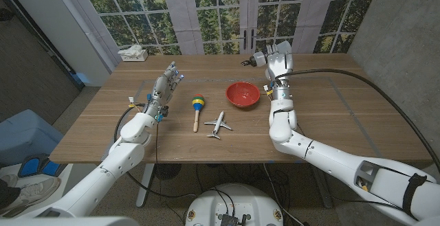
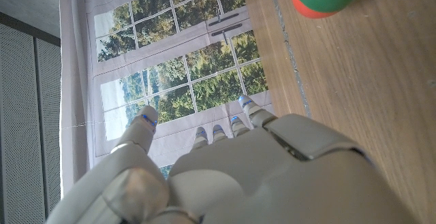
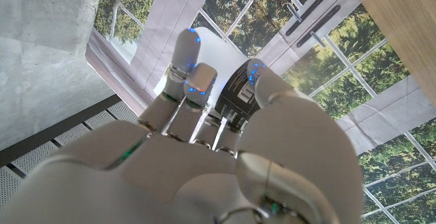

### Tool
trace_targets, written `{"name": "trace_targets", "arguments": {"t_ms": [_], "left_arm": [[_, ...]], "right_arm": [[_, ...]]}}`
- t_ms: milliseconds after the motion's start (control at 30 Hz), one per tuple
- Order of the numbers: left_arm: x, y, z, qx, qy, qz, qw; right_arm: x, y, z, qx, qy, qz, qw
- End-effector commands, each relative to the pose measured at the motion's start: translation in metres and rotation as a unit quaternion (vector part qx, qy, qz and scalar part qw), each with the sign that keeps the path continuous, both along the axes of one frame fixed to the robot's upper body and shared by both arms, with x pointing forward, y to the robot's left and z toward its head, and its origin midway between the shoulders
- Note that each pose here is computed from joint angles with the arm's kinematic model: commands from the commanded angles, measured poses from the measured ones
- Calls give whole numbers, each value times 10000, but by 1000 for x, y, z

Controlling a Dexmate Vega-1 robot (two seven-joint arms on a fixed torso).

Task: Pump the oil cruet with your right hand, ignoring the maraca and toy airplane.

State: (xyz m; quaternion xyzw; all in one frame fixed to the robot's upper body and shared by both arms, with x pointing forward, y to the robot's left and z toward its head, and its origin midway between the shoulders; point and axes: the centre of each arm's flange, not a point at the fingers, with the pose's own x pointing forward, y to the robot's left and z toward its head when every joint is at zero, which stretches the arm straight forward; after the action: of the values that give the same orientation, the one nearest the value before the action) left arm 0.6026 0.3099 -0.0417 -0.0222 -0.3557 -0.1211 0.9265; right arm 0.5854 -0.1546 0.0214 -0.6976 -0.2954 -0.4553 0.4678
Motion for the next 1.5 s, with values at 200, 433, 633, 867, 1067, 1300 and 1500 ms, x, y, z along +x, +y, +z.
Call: {"name": "trace_targets", "arguments": {"t_ms": [200, 433, 633, 867, 1067, 1300, 1500], "left_arm": [[-3, -2, -1, -6, 12, 14, 10000], [-3, -4, -2, -18, 16, 16, 10000], [-3, -5, -1, -21, 10, 17, 10000], [-3, -5, -3, -44, 23, 10, 10000], [-3, -4, -3, -71, 4, 4, 10000], [-2, -3, -3, -63, 10, -15, 10000], [-1, -3, -2, -70, 20, -45, 10000]], "right_arm": [[-1, 0, -1, -99, -7, 99, 9999], [-2, 0, 0, -202, 9, 347, 9992], [-2, 1, 1, -334, 47, 474, 9983], [-2, 2, 1, -381, 74, 561, 9977], [-2, 1, 3, -459, 125, 679, 9966], [-2, -2, 4, -492, 247, 921, 9942], [-5, -10, 5, -718, 283, 1351, 9878]]}}
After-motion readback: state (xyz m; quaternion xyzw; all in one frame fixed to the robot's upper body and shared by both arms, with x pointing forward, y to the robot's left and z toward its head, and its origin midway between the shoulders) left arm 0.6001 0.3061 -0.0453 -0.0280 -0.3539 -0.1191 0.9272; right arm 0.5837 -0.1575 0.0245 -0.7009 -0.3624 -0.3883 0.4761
